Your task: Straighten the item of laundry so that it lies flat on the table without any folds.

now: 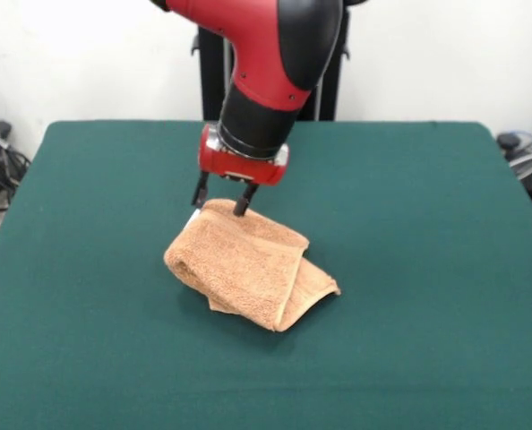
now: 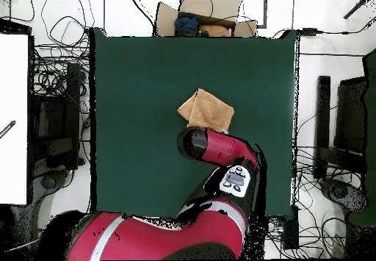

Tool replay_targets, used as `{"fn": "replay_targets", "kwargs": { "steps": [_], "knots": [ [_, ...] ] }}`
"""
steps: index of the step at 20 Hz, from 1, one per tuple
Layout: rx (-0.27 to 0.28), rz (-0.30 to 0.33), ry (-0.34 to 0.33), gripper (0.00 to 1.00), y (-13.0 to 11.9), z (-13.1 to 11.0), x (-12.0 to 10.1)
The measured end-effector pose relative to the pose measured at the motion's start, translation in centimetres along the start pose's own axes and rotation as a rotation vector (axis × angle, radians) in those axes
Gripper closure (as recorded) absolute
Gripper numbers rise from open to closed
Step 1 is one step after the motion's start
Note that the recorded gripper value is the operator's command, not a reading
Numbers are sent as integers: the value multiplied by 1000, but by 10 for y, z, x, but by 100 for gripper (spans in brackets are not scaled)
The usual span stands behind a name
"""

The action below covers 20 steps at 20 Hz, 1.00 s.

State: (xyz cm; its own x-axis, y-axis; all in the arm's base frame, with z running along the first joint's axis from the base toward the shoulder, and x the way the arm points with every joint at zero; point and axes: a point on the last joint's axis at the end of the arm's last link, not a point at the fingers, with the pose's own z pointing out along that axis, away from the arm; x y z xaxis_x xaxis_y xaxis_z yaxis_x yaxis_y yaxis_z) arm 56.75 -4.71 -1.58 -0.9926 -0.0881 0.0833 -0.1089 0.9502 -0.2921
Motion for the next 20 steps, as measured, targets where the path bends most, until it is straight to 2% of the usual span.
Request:
{"fn": "replay_targets", "kwargs": {
  "steps": [10,20],
  "knots": [
    [-14,-10,-1,0,11,-1,0],
    [-20,-36,-8,0,32,-25,7]
  ]
}}
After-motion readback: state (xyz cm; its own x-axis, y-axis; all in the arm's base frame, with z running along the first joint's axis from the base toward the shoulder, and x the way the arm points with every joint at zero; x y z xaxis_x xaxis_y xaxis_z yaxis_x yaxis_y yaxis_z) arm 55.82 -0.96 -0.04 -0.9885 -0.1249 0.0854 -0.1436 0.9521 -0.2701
